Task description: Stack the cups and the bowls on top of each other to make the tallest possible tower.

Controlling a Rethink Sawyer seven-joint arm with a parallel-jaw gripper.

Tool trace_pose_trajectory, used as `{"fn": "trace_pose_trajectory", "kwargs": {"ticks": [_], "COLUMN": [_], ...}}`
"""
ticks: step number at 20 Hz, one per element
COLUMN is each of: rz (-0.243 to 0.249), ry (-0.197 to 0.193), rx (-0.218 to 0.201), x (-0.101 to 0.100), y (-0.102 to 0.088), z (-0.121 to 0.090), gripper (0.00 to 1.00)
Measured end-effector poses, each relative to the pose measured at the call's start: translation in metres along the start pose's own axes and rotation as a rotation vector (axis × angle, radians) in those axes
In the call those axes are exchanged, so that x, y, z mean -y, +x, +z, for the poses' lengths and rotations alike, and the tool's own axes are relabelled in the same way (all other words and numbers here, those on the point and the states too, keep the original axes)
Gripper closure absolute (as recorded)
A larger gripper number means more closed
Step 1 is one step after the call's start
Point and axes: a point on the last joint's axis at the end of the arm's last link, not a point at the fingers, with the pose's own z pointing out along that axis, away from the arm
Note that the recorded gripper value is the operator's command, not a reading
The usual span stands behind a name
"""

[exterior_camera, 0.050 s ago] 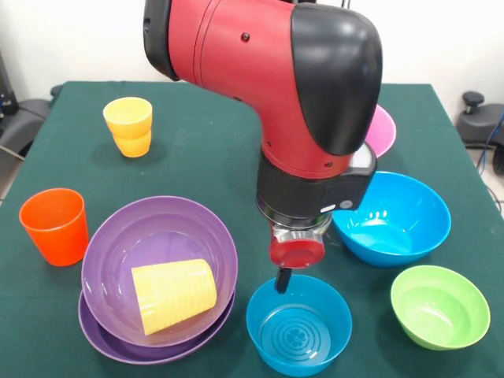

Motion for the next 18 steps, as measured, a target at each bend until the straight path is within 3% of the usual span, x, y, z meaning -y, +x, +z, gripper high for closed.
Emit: {"fn": "trace_pose_trajectory", "kwargs": {"ticks": [18], "rz": [-0.011], "ry": [0.028], "rx": [0.021], "x": [0.016], "y": [0.006], "z": [0.052], "gripper": [0.00]}}
